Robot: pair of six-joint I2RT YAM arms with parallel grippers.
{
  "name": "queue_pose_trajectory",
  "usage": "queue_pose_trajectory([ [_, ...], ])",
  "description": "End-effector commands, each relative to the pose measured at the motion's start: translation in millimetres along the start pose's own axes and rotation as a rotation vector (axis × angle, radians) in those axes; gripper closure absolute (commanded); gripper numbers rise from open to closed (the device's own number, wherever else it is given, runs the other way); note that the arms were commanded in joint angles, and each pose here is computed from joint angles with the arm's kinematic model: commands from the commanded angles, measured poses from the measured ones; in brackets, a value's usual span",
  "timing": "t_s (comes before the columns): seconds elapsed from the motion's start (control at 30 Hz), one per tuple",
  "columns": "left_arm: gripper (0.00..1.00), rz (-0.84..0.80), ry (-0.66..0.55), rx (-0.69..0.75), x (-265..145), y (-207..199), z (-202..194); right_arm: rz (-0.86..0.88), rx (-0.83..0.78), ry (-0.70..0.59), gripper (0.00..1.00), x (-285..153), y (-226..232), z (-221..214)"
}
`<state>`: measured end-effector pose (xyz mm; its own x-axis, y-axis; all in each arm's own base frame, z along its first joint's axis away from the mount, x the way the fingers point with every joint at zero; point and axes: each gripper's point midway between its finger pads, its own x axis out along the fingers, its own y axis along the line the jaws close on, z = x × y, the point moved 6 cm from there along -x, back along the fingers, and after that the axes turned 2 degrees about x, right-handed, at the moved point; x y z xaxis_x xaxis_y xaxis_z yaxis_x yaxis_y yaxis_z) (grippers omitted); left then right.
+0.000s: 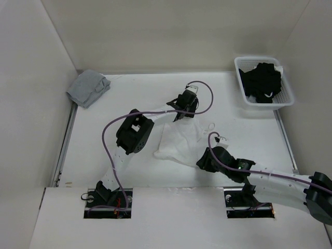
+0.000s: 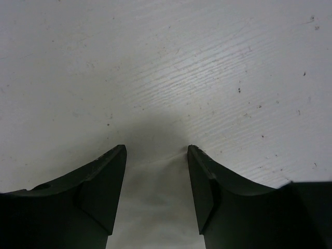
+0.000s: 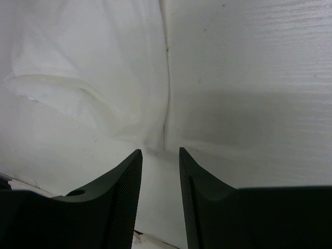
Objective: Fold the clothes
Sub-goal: Flatten the tank top out
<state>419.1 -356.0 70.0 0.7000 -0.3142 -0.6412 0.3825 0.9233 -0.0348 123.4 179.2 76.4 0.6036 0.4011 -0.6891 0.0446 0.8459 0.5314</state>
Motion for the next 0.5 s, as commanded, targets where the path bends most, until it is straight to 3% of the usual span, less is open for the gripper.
queue_pose_trajectory([
  [0.0, 0.5, 0.011, -0.18, -0.086, -29, -2, 48, 0.046, 0.005, -0.025, 0.61, 1, 8, 4],
  [0.47, 0.4, -0.041, -0.327, -0.243, -49, -9, 62, 0.059, 0.0, -0.02, 0.62, 6, 9, -1],
])
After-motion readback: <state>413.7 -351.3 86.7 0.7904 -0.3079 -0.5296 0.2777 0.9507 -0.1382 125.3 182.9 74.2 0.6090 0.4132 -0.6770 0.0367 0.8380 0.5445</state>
